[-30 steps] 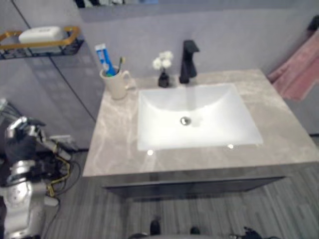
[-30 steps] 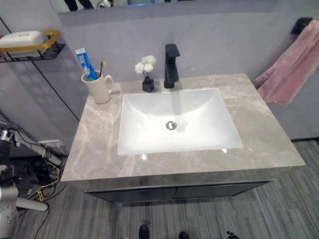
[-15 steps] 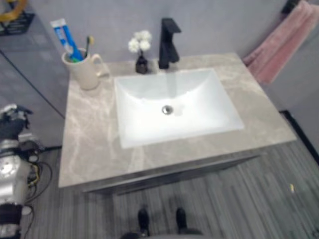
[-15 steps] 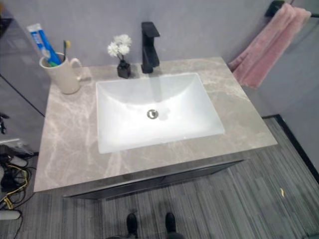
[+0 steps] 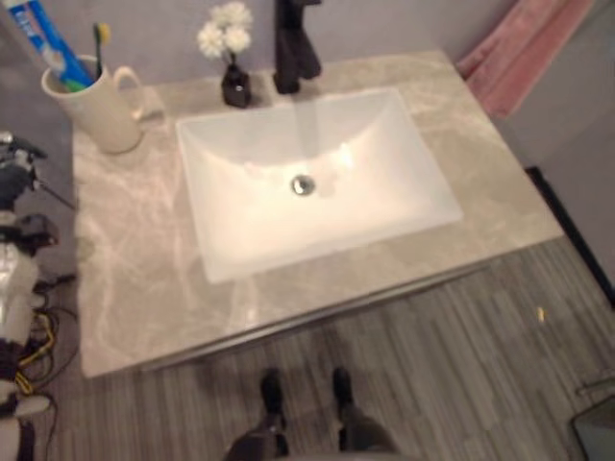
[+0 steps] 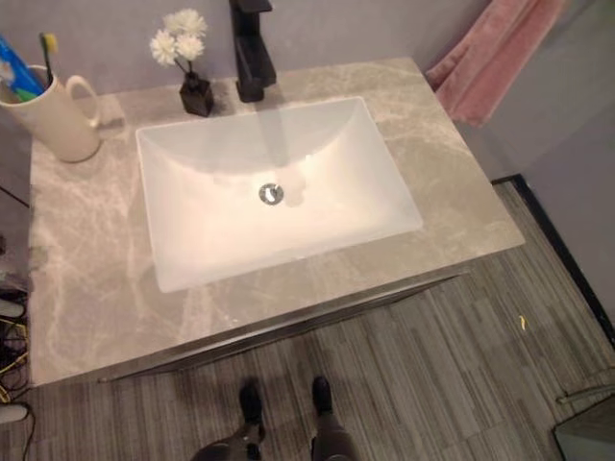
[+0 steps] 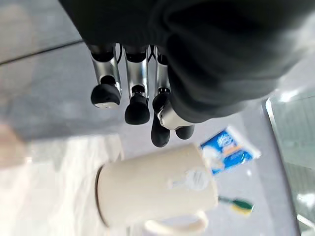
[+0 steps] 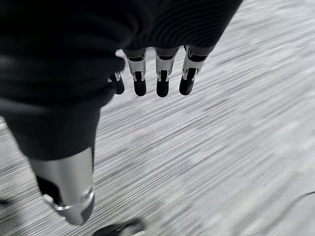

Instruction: Put brush and paste in cup on sink, flatten towel.

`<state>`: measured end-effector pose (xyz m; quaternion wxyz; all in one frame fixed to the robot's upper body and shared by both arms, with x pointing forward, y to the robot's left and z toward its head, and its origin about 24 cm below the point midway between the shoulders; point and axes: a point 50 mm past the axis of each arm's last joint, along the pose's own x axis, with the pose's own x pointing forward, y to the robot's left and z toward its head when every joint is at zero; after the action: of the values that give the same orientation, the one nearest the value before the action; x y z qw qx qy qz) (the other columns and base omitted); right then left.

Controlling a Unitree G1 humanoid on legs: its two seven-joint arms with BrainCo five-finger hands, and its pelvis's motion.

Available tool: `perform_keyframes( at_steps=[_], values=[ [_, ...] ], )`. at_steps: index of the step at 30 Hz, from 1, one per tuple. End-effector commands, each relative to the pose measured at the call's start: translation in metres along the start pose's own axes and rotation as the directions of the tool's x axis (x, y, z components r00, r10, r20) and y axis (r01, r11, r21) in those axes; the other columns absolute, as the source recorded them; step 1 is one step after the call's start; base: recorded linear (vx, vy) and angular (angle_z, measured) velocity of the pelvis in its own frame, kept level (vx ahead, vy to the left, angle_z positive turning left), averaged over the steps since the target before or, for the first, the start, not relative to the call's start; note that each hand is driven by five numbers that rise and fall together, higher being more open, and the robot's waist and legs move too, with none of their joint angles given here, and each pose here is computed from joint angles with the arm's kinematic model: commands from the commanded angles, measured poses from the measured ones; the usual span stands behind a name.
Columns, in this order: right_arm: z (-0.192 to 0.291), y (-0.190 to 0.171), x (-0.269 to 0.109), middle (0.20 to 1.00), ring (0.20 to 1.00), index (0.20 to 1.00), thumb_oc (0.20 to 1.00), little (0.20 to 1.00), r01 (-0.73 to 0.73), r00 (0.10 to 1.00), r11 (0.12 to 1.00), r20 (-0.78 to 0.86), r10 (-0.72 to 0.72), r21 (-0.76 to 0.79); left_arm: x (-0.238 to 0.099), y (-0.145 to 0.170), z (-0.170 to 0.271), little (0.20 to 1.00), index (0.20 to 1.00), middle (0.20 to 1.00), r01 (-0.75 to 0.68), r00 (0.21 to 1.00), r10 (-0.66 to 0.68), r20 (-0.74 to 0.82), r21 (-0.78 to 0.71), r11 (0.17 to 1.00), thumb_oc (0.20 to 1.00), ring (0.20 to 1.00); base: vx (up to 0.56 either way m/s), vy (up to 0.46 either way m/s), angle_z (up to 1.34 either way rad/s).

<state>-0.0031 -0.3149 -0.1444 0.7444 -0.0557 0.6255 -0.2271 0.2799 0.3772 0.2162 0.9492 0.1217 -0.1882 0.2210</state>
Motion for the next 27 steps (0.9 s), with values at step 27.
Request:
perform_keyframes(
  at_steps=[27],
  values=[
    [0.022,-0.053,-0.002,1.0,1.0,1.0,1.0,1.0,0.15,0.989,0.988,-0.024,-0.149,0.023,0.04,-0.012,0.056,0.2,0.2,0.2,-0.051,0.982,0.049,0.184,0.008,0.999,0.2,0.2,0.0,0.001,-0.01]
  ],
)
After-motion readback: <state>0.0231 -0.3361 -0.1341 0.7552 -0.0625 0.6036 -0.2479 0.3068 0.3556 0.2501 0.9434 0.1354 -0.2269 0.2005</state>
